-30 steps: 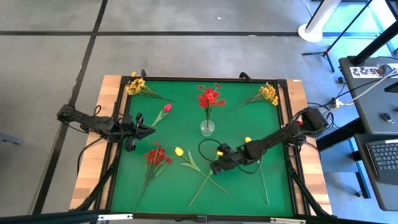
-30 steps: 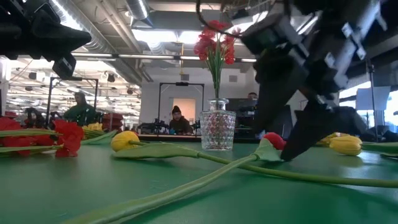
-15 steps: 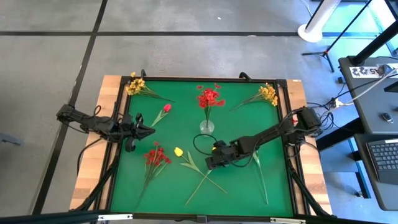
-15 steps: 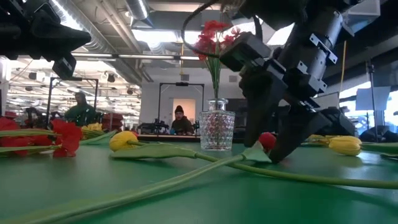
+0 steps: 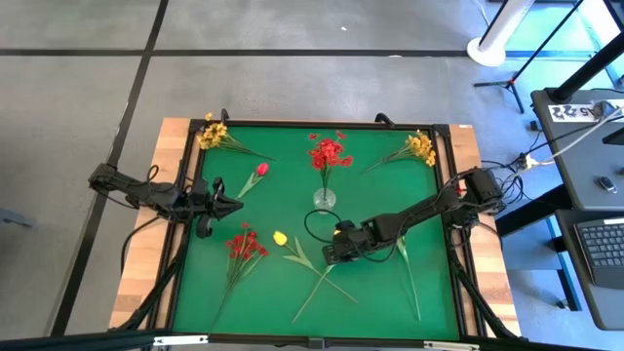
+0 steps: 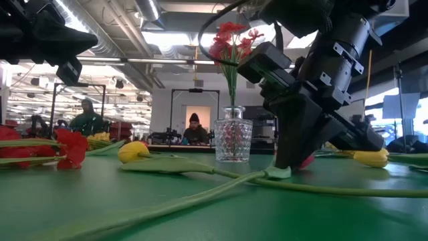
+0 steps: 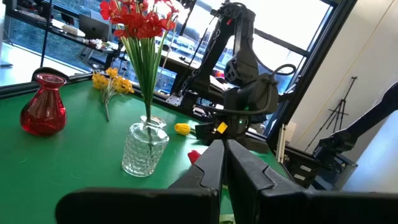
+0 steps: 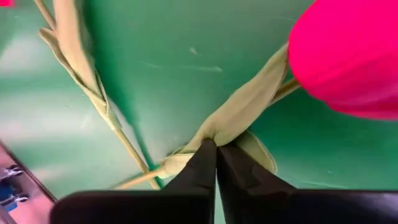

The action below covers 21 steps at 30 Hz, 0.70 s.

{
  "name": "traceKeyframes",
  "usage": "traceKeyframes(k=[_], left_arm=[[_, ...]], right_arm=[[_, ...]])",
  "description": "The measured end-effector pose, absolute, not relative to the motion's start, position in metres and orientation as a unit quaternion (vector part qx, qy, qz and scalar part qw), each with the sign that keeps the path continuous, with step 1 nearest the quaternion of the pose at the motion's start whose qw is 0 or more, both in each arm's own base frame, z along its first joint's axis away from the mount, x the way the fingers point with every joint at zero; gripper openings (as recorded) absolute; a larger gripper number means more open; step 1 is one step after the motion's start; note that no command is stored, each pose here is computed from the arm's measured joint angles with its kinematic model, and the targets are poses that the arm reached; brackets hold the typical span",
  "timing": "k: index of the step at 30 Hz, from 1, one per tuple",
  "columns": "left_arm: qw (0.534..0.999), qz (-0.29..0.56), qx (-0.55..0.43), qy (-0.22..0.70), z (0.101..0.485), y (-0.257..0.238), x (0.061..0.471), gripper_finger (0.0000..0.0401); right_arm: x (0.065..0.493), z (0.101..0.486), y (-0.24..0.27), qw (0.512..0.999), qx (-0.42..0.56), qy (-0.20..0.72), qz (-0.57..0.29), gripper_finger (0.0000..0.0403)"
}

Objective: Sort flowers into vase by color
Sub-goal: Put the bottom red flower into the transparent vase

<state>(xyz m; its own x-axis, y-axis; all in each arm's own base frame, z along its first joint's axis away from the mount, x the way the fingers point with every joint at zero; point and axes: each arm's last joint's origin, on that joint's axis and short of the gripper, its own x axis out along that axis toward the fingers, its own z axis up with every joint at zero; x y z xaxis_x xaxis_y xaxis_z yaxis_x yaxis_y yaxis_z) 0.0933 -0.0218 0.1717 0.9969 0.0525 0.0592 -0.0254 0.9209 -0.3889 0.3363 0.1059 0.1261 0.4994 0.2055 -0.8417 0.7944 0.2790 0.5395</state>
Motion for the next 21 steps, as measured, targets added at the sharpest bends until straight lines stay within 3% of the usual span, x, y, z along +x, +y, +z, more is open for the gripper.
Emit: traceKeyframes(k=[12,21], left_arm=[[0.978,0.019,-0.207,-0.034,0.172,-0.022,0.093,0.0014],[0.972,0.018,-0.232,-0.035,0.172,-0.022,0.093,0.0014]], right_arm=[[0.324,0.208,0.096,0.772,0.524,0.316,-0.172,0.0002],[0.290,0.275,0.079,0.896,0.354,0.225,-0.144,0.0001]])
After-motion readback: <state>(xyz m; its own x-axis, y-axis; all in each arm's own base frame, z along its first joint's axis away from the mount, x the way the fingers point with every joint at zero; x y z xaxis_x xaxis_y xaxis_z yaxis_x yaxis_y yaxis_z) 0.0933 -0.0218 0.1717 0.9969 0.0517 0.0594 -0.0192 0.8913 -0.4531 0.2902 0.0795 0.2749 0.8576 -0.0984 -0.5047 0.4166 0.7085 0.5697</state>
